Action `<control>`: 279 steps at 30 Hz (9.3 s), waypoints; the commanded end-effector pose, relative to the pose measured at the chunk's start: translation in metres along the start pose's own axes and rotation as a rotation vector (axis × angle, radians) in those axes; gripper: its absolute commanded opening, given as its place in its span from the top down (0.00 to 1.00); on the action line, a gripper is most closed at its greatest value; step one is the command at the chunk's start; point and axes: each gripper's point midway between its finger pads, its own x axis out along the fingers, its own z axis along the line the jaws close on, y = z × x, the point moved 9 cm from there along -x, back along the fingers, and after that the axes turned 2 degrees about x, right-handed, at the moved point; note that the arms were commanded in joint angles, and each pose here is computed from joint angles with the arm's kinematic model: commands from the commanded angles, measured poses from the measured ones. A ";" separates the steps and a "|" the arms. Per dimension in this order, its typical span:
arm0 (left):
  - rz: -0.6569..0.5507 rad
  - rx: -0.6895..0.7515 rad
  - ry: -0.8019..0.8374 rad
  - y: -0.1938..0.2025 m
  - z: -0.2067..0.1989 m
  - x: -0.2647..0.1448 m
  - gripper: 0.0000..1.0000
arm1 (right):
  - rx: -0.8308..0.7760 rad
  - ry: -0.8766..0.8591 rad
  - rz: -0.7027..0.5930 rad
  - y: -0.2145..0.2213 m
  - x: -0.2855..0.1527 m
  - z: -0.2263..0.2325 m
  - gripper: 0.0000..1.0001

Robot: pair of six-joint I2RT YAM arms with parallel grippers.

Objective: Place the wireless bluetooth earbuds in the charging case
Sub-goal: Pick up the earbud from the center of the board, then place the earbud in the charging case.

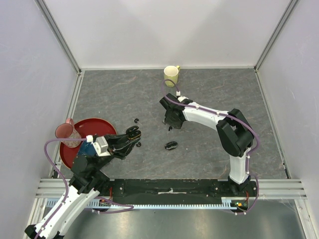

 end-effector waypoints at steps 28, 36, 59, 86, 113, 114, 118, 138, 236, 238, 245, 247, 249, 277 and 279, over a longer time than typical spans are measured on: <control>-0.030 0.048 -0.023 -0.005 0.002 -0.002 0.98 | -0.068 0.100 -0.046 0.000 0.020 0.007 0.53; -0.024 0.043 -0.025 -0.003 0.003 -0.001 0.98 | -0.084 0.103 -0.033 0.003 0.022 0.007 0.56; -0.018 0.032 -0.022 -0.001 0.002 -0.001 0.98 | -0.120 0.117 -0.011 0.012 0.029 0.003 0.60; -0.009 0.023 -0.021 0.001 0.002 -0.001 0.98 | -0.175 0.138 -0.007 0.017 0.037 0.001 0.61; -0.003 0.015 -0.014 0.003 0.002 0.001 0.98 | -0.284 0.176 -0.001 0.012 0.046 -0.011 0.60; -0.001 0.014 -0.013 0.003 0.002 0.001 0.98 | -0.289 0.176 0.001 0.012 0.046 -0.011 0.60; -0.003 0.013 -0.011 0.003 0.002 0.001 0.98 | -0.290 0.176 0.019 0.014 0.048 -0.014 0.59; 0.002 0.010 -0.012 0.004 0.002 0.001 0.98 | -0.259 0.160 0.053 0.019 0.051 -0.024 0.67; 0.013 -0.100 0.064 0.015 0.000 0.022 0.98 | -0.219 -1.219 -0.684 0.094 -0.276 0.040 1.00; 0.010 -0.099 0.065 0.014 0.000 0.022 0.98 | -0.222 -1.216 -0.684 0.096 -0.275 0.042 1.00; 0.003 -0.100 0.066 0.012 -0.001 0.023 0.98 | -0.242 -1.186 -0.685 0.104 -0.265 0.045 1.00; 0.000 -0.098 0.063 0.011 0.000 0.023 0.98 | -0.243 -1.177 -0.690 0.105 -0.263 0.046 1.00; -0.002 -0.098 0.063 0.011 0.000 0.023 0.98 | -0.245 -1.166 -0.695 0.107 -0.261 0.047 1.00; -0.047 -0.095 0.046 0.004 0.000 0.021 0.98 | -0.315 -1.093 -0.701 0.123 -0.243 0.047 1.00; -0.052 -0.090 0.039 0.003 0.000 0.020 0.98 | -0.324 -1.082 -0.701 0.125 -0.242 0.045 1.00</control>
